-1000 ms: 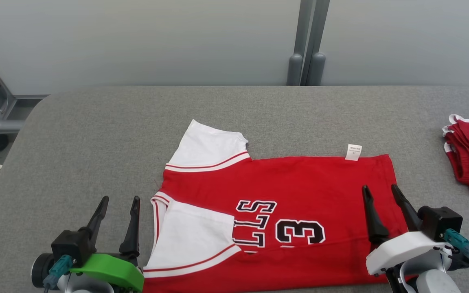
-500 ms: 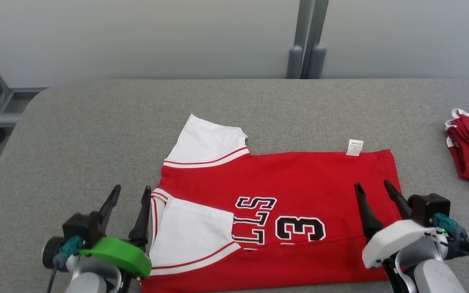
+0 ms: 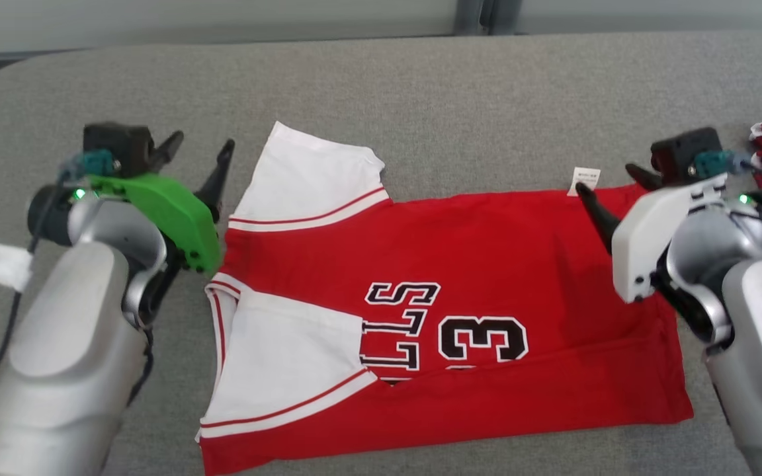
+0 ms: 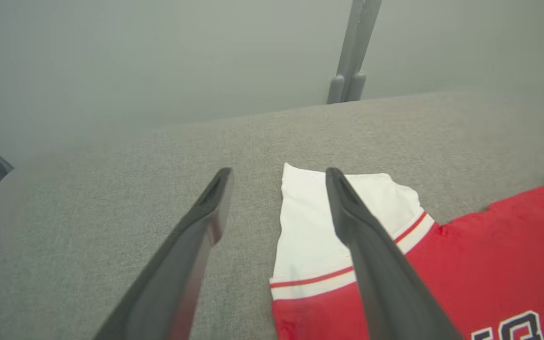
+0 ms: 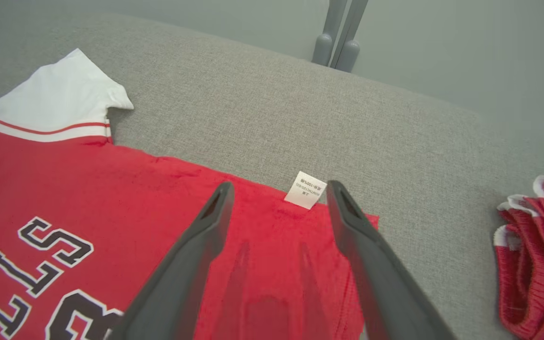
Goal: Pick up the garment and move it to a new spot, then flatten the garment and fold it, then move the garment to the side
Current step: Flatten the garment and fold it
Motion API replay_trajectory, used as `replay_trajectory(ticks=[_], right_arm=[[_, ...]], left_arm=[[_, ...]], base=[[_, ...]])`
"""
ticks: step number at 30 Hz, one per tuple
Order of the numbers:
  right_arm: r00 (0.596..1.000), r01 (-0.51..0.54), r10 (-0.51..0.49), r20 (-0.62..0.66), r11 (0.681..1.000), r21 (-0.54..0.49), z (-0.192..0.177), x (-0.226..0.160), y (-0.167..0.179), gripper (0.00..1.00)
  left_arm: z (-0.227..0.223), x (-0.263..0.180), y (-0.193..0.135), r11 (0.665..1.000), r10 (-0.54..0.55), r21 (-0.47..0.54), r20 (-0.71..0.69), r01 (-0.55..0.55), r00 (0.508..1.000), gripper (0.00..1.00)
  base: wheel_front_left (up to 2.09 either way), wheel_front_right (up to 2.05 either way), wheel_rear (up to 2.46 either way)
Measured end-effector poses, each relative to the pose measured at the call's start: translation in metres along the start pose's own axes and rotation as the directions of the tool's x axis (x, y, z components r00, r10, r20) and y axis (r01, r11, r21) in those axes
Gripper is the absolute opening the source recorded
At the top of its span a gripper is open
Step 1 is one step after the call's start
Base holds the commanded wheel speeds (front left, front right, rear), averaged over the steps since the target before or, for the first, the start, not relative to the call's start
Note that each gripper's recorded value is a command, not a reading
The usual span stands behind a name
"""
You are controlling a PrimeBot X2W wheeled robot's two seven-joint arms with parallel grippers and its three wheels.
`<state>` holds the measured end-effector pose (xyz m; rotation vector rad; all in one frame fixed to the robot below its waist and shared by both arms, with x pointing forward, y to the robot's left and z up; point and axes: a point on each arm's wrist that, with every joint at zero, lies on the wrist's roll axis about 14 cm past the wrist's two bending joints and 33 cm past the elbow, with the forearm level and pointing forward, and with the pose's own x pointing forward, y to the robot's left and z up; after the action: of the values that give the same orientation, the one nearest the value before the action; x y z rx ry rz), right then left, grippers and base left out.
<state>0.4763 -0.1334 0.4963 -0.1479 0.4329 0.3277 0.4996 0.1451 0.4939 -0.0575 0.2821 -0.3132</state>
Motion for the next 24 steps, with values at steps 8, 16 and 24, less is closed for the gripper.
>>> replay_trajectory(ticks=[8,16,24], right_arm=[[0.991,0.015,-0.035,-0.128,0.988,-0.155,0.0,0.031,-0.031,1.0],[0.971,0.004,-0.042,-0.234,0.987,-0.16,-0.041,0.046,-0.05,1.0],[0.958,0.037,-0.076,-0.278,0.989,-0.143,-0.067,0.045,-0.068,1.0]], left_arm=[[-0.022,0.063,0.015,0.999,-0.027,0.013,-0.234,0.031,0.972,1.0],[-0.071,0.11,0.014,0.999,-0.046,-0.007,-0.45,0.048,0.892,1.0],[-0.096,0.129,0.009,0.998,-0.051,-0.004,-0.523,0.058,0.851,1.0]], base=[[0.0,0.0,0.0],[0.0,0.0,0.0],[0.0,0.0,0.0]])
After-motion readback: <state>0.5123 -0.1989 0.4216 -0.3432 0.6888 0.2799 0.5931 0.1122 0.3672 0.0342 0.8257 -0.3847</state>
